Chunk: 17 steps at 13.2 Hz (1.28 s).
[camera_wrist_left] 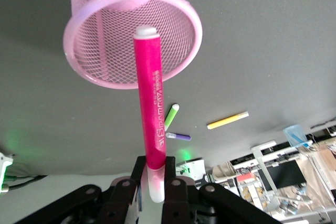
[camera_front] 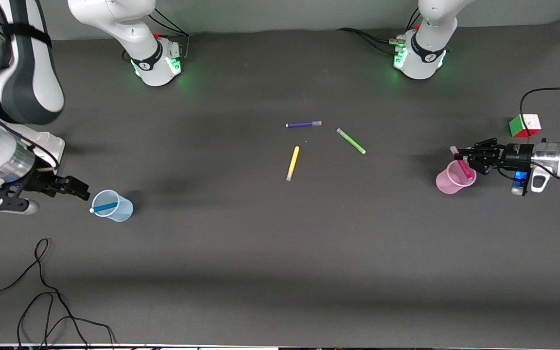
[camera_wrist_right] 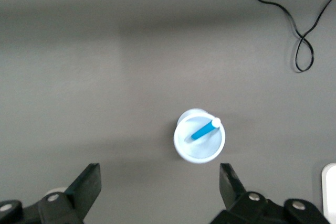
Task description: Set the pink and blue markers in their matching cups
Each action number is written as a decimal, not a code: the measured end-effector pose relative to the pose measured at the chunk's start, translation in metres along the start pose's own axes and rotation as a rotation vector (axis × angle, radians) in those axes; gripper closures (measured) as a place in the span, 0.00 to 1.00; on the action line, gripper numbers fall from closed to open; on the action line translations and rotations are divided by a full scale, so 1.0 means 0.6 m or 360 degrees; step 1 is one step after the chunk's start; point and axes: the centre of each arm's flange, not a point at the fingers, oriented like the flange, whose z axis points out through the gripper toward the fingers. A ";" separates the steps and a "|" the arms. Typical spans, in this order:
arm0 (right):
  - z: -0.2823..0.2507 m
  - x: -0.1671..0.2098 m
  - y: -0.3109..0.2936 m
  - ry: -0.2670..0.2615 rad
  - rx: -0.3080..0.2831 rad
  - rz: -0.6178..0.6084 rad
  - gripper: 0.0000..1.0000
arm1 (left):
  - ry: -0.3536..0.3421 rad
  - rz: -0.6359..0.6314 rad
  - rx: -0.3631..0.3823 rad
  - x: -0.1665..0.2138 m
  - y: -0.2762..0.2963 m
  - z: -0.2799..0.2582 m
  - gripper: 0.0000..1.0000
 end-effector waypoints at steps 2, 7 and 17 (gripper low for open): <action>-0.068 -0.022 -0.014 0.0003 0.0021 -0.0030 0.00 | 0.0001 0.0007 -0.0025 0.006 -0.012 0.002 0.83; -0.171 -0.086 -0.014 -0.0010 0.0052 -0.0058 0.00 | 0.0038 0.0073 -0.0045 0.009 -0.009 -0.009 0.42; -0.185 -0.093 -0.034 0.0018 0.0076 -0.0085 0.00 | 0.0913 0.0594 0.0785 -0.250 0.184 -0.219 0.00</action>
